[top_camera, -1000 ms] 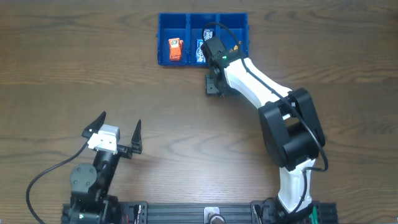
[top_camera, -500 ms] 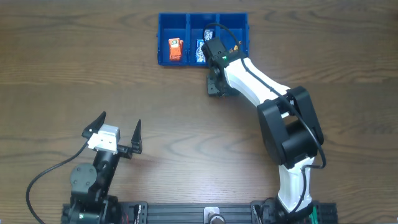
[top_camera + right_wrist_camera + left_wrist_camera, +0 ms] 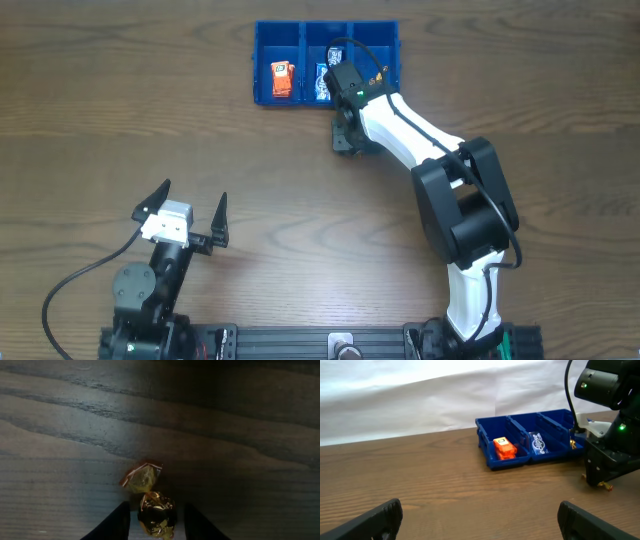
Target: Sort Candies Into Trays
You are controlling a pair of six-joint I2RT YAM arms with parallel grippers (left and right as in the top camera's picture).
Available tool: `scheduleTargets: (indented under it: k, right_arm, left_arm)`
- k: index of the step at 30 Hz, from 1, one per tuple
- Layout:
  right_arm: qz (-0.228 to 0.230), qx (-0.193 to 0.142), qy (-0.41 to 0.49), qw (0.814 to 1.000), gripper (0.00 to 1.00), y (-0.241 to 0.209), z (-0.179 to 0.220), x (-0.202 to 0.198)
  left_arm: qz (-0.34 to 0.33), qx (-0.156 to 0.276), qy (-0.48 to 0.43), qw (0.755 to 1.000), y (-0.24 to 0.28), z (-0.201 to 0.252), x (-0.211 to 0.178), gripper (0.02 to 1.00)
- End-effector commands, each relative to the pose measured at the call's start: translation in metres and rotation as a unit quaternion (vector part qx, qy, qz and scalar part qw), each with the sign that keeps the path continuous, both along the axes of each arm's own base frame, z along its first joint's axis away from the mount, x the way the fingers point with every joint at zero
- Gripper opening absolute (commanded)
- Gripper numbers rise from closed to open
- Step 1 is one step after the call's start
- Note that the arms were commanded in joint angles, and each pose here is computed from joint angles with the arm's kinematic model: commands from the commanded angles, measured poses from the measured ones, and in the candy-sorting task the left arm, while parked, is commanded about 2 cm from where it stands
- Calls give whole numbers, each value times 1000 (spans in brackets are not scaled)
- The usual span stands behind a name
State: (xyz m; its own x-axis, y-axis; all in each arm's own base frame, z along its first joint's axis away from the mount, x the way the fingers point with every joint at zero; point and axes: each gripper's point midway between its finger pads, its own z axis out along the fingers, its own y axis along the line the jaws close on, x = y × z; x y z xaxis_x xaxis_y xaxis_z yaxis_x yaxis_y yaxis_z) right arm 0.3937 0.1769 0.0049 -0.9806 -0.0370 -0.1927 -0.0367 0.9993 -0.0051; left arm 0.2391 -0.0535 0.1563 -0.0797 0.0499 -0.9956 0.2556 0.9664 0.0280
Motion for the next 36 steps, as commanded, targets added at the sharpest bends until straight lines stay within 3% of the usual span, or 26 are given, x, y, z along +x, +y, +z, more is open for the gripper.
scheduleTargets:
  k: [1,17,24,30,36]
  right_arm:
    - [-7,-9,6,1000,294,-6,-8,0]
    - [-6,-4,-20,1000,205,-3,10,11]
    - [-11,25,-124,992,205,-3,102,27]
    - [-33,12,-249,968,211,-27,192,41]
    - [-39,9,-333,942,198,-46,229,82]
  left_arm:
    - [-2,6,27,1000,0,-17,-1,996]
    - [-2,6,27,1000,0,-17,-1,993]
    - [-2,6,27,1000,0,-17,-1,996]
    - [-2,6,27,1000,0,-17,-1,996]
    - [-2,6,27,1000,0,-17,-1,996]
